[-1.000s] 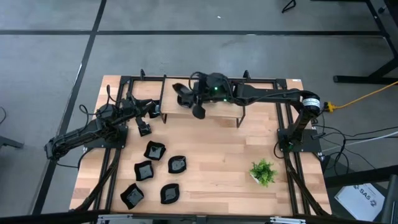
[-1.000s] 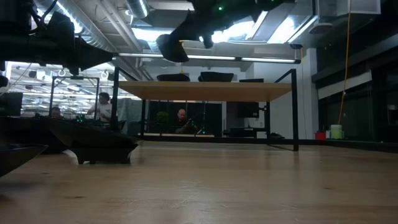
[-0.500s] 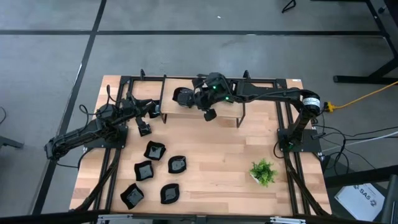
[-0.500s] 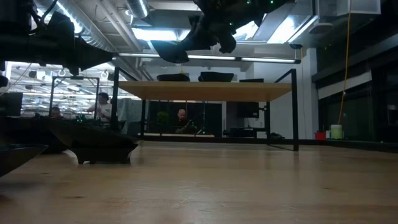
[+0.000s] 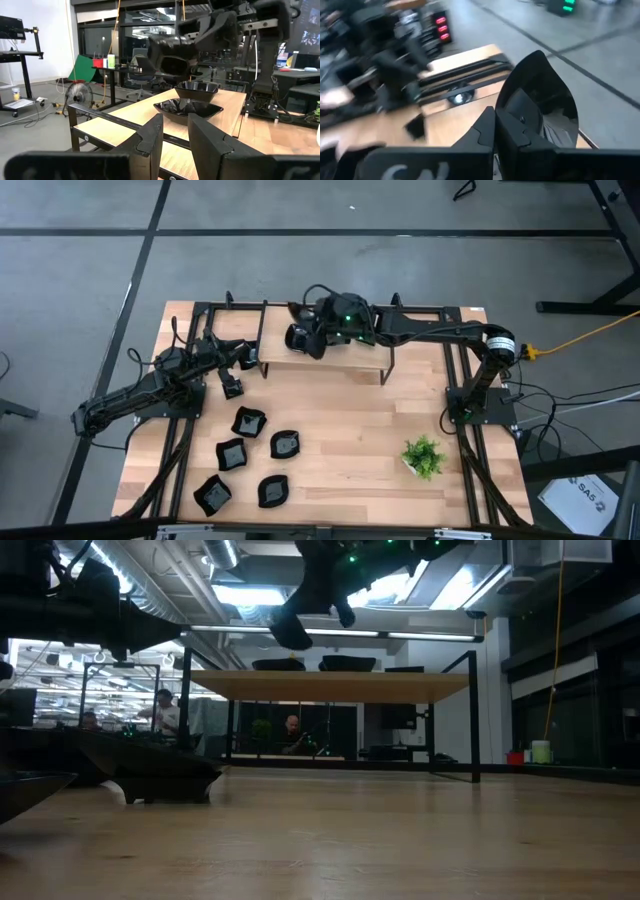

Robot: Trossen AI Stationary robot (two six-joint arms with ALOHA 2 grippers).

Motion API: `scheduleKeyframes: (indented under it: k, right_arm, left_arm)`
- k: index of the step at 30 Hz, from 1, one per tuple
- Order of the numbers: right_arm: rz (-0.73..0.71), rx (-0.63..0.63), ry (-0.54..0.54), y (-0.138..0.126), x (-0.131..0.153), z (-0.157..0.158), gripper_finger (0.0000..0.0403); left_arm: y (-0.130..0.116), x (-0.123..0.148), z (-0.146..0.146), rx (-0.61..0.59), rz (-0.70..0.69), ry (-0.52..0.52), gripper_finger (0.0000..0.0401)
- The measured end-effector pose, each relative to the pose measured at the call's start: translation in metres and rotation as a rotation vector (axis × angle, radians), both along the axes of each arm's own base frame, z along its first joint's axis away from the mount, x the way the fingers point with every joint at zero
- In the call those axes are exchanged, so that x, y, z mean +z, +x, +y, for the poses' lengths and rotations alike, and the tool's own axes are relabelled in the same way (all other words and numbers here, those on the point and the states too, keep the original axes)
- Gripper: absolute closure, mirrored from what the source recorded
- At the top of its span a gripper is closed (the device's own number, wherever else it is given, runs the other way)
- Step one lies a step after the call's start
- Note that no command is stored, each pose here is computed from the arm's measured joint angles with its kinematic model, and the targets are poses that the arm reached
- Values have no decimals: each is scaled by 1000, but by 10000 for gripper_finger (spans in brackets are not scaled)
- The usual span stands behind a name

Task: Pick & Place Mini shaped plates
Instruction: Stack the leaf-shaped plate on top of the leaf-shaped plate on the shelf

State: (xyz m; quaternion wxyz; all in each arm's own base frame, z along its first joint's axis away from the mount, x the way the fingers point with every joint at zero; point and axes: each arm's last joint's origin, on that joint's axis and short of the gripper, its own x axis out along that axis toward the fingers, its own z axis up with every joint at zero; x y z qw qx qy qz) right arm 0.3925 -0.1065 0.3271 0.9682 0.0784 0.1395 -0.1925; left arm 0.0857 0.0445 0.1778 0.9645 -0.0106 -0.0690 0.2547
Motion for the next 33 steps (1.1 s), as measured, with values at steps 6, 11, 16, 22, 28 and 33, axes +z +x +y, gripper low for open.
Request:
scheduleKeyframes:
  k: [6,11,16,22,28,33]
  right_arm:
    - [-78,-230,107,0,1,2,397]
    - [-107,-261,205,0,-2,2,397]
    - [-112,-282,273,10,-17,2,397]
    - [-95,-210,297,20,-28,10,397]
    - [-85,-195,292,21,-23,14,397]
    - [-56,-185,293,21,-12,20,397]
  left_arm:
    - [0,0,0,0,0,1,315]
    - [0,0,0,0,0,1,315]
    - [0,0,0,0,0,0,315]
    - [0,0,0,0,0,1,315]
    - [0,0,0,0,0,1,315]
    - [0,0,0,0,0,0,315]
